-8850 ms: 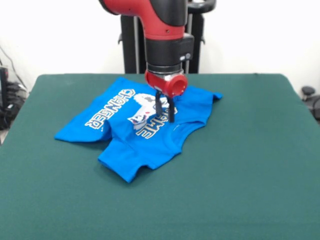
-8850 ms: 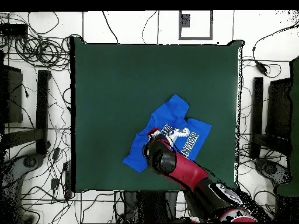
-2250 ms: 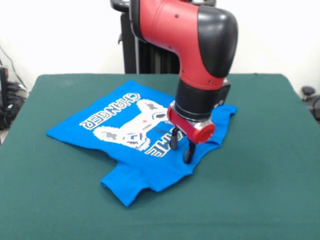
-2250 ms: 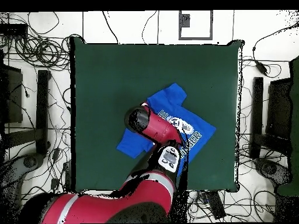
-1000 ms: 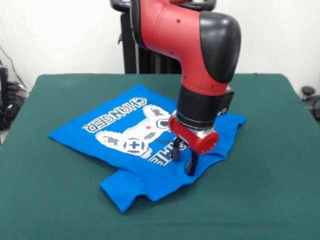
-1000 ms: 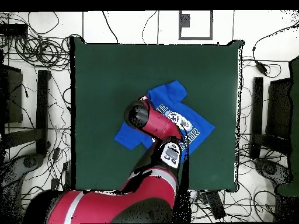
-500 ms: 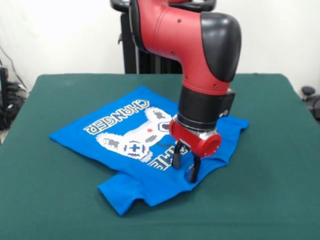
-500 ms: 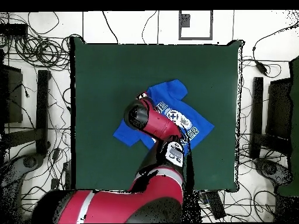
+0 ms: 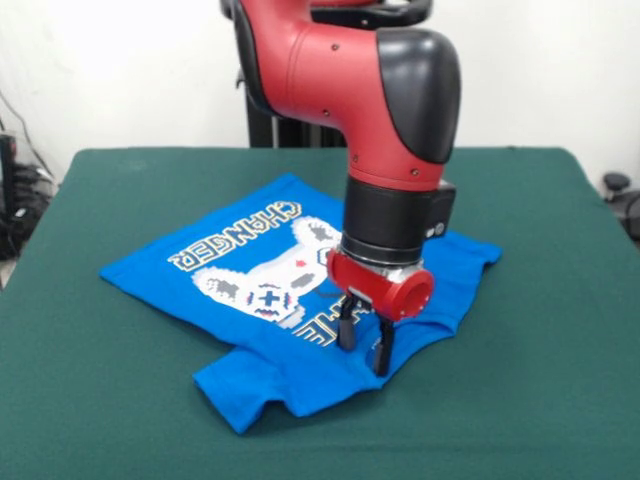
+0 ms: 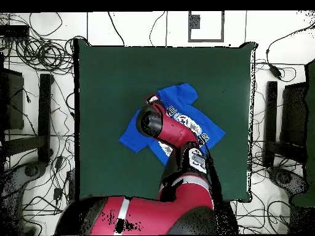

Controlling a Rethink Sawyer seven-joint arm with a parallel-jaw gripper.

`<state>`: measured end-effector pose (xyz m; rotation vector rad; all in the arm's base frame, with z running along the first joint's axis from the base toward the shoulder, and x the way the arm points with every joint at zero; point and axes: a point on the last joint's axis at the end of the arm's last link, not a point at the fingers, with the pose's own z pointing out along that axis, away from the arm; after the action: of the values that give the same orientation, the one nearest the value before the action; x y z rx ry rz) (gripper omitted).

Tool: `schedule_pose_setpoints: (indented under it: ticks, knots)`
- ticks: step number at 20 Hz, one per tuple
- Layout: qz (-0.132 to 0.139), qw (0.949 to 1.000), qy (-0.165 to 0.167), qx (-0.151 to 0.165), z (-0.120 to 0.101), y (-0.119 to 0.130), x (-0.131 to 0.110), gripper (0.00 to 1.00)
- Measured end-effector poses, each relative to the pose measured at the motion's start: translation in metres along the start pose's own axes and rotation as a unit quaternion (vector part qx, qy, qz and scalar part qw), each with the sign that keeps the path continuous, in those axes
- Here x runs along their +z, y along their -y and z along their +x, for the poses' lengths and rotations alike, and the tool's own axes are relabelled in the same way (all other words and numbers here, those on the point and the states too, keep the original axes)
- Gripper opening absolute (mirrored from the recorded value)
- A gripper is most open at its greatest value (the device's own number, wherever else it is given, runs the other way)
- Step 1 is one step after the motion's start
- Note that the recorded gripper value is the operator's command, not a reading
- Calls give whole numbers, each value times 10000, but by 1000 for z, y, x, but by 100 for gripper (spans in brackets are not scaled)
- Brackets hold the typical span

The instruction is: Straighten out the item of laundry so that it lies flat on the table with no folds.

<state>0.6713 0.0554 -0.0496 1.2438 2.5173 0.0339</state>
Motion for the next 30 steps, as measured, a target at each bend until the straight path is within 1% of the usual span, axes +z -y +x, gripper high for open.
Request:
schedule_pose_setpoints:
  ticks: [4, 10, 16, 21, 24, 30]
  knots:
    - [-172, 9998, 27, -66, 0, 2, -1, 100]
    - [-334, 9994, 31, -65, 0, 6, -2, 100]
    - [-407, 9992, -38, -2, 0, 10, -3, 100]
    - [-438, 9990, -60, -51, 2, 9, -5, 100]
    - [-441, 9990, -87, -54, 5, 9, -6, 100]
    - [-495, 9985, -215, -67, 19, 3, -15, 100]
